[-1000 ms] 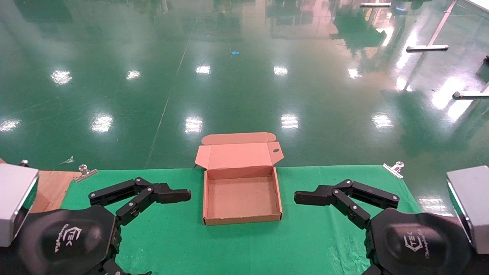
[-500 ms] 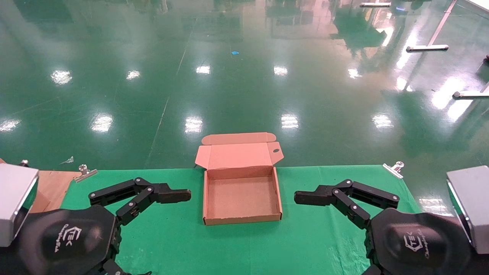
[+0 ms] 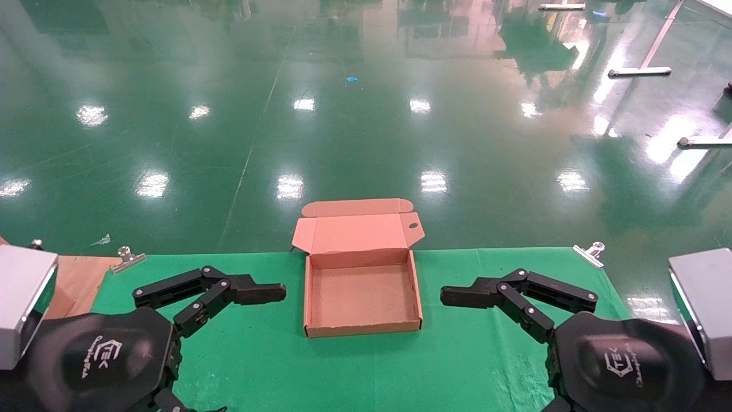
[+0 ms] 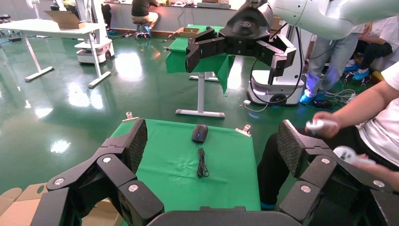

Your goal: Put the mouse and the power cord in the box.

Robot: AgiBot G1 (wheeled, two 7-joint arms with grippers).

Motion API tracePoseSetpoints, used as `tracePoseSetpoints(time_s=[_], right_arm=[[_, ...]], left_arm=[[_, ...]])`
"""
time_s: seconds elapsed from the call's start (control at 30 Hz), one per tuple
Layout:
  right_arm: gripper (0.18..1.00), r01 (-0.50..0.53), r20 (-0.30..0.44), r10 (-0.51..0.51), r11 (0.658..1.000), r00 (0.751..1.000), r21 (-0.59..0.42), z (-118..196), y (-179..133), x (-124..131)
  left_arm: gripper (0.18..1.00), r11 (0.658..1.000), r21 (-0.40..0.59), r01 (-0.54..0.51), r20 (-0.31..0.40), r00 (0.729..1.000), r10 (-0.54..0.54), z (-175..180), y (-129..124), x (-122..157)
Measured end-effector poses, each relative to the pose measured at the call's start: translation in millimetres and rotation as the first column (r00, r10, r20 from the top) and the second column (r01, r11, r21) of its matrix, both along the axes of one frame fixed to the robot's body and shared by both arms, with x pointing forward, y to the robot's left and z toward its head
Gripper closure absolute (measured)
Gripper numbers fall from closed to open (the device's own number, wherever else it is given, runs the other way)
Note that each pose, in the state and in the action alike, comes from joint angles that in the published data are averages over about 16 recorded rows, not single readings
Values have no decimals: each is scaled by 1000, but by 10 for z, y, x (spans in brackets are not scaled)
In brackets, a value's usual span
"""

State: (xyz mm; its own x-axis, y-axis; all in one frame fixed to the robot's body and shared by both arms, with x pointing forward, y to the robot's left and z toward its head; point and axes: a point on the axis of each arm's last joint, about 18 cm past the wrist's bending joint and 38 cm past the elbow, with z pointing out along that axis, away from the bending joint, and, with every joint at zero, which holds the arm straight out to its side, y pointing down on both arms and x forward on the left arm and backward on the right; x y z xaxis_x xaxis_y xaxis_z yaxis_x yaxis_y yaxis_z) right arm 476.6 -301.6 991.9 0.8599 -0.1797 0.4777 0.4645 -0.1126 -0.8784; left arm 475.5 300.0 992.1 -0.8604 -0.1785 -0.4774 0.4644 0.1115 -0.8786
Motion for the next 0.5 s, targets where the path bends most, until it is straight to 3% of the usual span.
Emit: tracePoseSetpoints(time_s=[0.27,0.5], right_arm=[[178,14,12,-14,999,1000,-40,-14,-3,9],[178,71,37,-64,971,997,-229,-129,36,147]], left_arm=[[184,1000,18,-8,7,1000,8,-9,-5,20],[184,991,123,-60,17,998,58,-127,22,187]])
